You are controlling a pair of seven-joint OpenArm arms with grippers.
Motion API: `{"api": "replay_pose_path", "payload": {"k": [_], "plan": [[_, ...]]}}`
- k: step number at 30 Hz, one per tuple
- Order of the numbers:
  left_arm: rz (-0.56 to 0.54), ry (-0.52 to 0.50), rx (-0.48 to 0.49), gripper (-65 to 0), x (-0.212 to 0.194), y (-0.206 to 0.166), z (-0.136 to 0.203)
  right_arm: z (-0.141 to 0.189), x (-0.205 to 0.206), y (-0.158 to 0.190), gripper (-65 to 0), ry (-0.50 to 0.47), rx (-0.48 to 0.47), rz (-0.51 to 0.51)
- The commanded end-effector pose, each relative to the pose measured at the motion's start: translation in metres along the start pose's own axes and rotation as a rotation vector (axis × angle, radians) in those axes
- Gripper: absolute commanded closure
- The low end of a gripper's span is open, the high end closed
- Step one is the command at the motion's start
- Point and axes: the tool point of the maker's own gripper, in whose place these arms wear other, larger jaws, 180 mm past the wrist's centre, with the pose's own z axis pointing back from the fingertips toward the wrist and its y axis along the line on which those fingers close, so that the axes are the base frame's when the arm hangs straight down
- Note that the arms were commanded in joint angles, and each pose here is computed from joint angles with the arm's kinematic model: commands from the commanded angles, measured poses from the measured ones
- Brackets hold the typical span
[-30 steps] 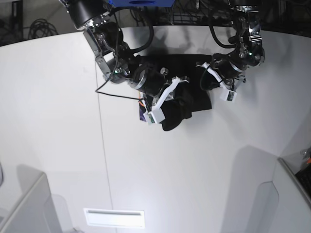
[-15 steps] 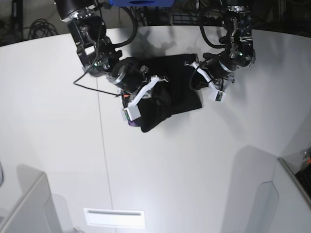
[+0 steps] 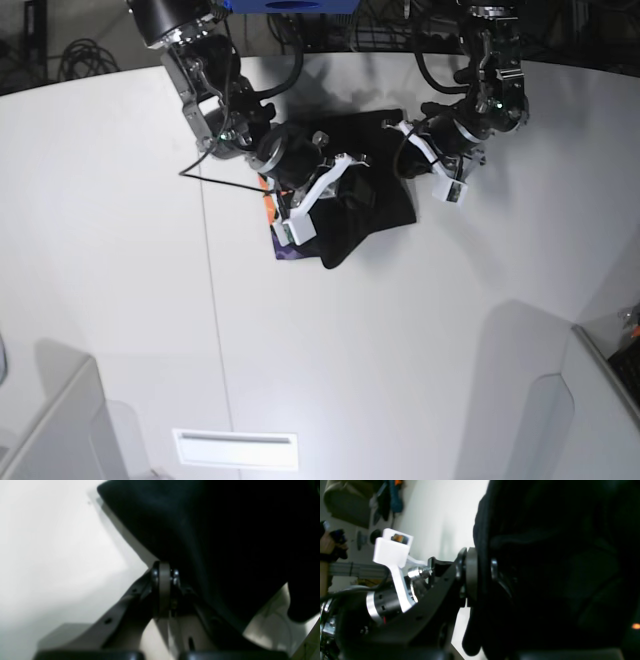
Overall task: Fold the T-shirt properly
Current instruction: 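Lift the strip end with the right gripper and fold it toward the left gripper, then release with the left gripper and press the folded bundle flat with the right gripper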
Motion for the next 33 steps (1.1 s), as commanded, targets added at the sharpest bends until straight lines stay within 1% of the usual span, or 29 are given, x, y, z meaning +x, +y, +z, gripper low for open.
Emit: {"api": "replay_pose_path", "payload": {"k": [1,3,6,8,11,14,19,22,24,25,26,27,31,33], "plan": [[-0.013,0.046,0.073,0.0,-0.007,0.02,0.009,0.0,0.014,0.009,0.0,-0.041,0.031,0.012],[-0.004,0.034,0.102,0.0,-0.007,0.029,0.018,0.0,0.015,0.007,0.0,-0.043,0.028,0.01],[-0.019,0.003,0.136,0.0,0.0,0.034,0.034,0.0,0.014,0.006,0.0,-0.042,0.025,0.01],[-0.046,0.006,0.162,0.0,-0.003,0.044,0.05,0.0,0.014,0.006,0.0,-0.042,0.025,0.01],[-0.073,0.02,0.172,0.0,-0.013,0.051,0.067,0.0,0.014,0.006,0.0,-0.042,0.025,0.01],[-0.062,0.033,0.218,0.0,-0.025,0.07,0.086,0.001,0.014,0.005,0.0,-0.041,0.023,0.009],[-0.072,0.032,0.278,0.0,-0.032,0.097,0.115,0.0,0.011,0.007,0.0,-0.029,0.027,0.012],[-0.052,0.018,0.338,0.0,-0.03,0.114,0.13,0.0,0.009,0.006,-17.6,-0.026,0.025,0.01],[-0.044,0.011,0.362,0.0,-0.03,0.121,0.137,0.001,0.009,0.006,-26.7,-0.026,0.024,0.011],[-0.041,0.008,0.371,0.0,-0.029,0.123,0.139,0.001,0.009,0.006,-30.3,-0.026,0.025,0.011],[-0.037,0.006,0.38,0.0,-0.029,0.126,0.142,0.001,0.009,0.006,-32.3,-0.025,0.026,0.011],[-0.035,0.005,0.385,0.0,-0.029,0.127,0.143,0.001,0.009,0.006,-32.9,-0.025,0.026,0.011],[-0.018,0.0,0.409,0.0,-0.031,0.135,0.149,0.002,0.009,0.007,-32.4,-0.025,0.028,0.016],[0.01,-0.003,0.423,0.0,-0.035,0.141,0.152,0.001,0.004,0.008,-32.4,0.007,0.028,0.018]]}}
